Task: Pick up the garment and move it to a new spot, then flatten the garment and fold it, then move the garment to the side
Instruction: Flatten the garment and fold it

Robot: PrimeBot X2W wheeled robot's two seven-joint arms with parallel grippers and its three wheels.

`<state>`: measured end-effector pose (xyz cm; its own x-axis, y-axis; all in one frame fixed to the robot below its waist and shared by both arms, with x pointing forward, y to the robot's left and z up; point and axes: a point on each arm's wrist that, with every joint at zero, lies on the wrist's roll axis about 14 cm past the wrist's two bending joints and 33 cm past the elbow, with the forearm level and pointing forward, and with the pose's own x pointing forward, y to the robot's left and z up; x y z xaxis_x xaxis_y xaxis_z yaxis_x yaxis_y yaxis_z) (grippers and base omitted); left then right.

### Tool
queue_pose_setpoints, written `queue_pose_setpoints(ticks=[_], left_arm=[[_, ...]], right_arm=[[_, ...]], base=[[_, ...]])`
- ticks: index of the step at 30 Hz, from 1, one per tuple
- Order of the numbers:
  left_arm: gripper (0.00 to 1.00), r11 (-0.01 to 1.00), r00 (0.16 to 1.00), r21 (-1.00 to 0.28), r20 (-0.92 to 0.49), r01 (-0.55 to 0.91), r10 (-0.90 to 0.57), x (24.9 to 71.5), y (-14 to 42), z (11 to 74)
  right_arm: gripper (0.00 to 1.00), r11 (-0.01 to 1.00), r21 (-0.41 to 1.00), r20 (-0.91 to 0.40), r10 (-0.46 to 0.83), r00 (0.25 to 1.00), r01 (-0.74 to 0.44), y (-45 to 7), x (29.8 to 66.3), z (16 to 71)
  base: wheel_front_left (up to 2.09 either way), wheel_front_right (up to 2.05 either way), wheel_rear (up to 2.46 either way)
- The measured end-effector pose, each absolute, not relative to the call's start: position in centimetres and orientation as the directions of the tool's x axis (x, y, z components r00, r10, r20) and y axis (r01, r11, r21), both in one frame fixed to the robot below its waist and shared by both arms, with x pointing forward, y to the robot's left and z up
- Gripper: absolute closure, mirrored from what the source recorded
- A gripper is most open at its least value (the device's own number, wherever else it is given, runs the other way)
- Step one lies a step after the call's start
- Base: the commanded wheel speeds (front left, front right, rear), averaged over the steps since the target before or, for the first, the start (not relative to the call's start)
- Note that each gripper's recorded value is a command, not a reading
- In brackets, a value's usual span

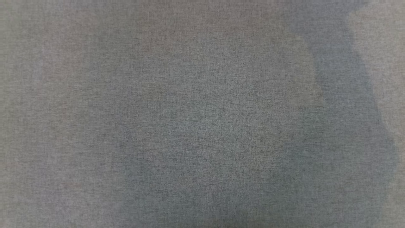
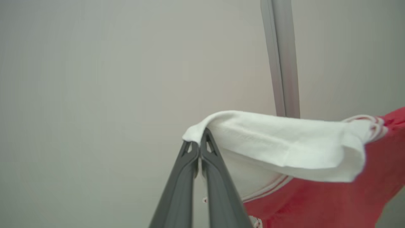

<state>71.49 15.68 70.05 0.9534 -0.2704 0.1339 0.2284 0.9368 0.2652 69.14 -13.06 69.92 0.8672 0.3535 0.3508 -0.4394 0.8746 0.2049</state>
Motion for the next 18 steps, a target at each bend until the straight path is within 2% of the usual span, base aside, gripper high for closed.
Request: queue_pose_setpoints(ticks=[4,5,6,9,12,14,18], left_arm=[[1.0,0.932,0.957,0.265,0.082,0.248,-0.278,70.9,15.4,68.7],[1.0,0.933,0.962,0.258,0.042,0.25,-0.269,70.4,16.0,67.3],[1.0,0.933,0.962,0.258,0.042,0.25,-0.269,70.4,16.0,67.3],[1.0,0.931,0.963,0.245,-0.057,0.27,-0.264,69.0,16.6,64.3],[1.0,0.923,0.95,0.238,-0.152,0.302,-0.272,66.8,17.0,61.5],[1.0,0.926,0.931,0.18,-0.222,0.331,-0.289,65.0,17.0,59.7],[1.0,0.926,0.861,0.122,-0.427,0.358,-0.277,60.1,18.6,55.6]], right_arm=[[1.0,0.869,0.208,0.303,0.38,0.874,-0.449,-12.3,68.7,69.0],[1.0,0.871,0.213,0.239,0.394,0.888,-0.443,-12.1,68.2,66.9],[1.0,0.871,0.213,0.239,0.394,0.888,-0.443,-12.1,68.2,66.9],[1.0,0.868,0.24,0.131,0.414,0.901,-0.434,-11.8,66.9,63.3],[1.0,0.86,0.264,0.037,0.443,0.896,-0.436,-11.4,64.7,60.4],[1.0,0.853,0.266,-0.01,0.469,0.883,-0.45,-10.7,62.8,59.0],[1.0,0.833,0.306,-0.134,0.517,0.845,-0.461,-9.8,58.3,55.6]], base=[[0.0,0.0,0.0],[0.0,0.0,0.0],[0.0,0.0,0.0],[0.0,0.0,0.0],[0.0,0.0,0.0],[0.0,0.0,0.0],[0.0,0.0,0.0]])
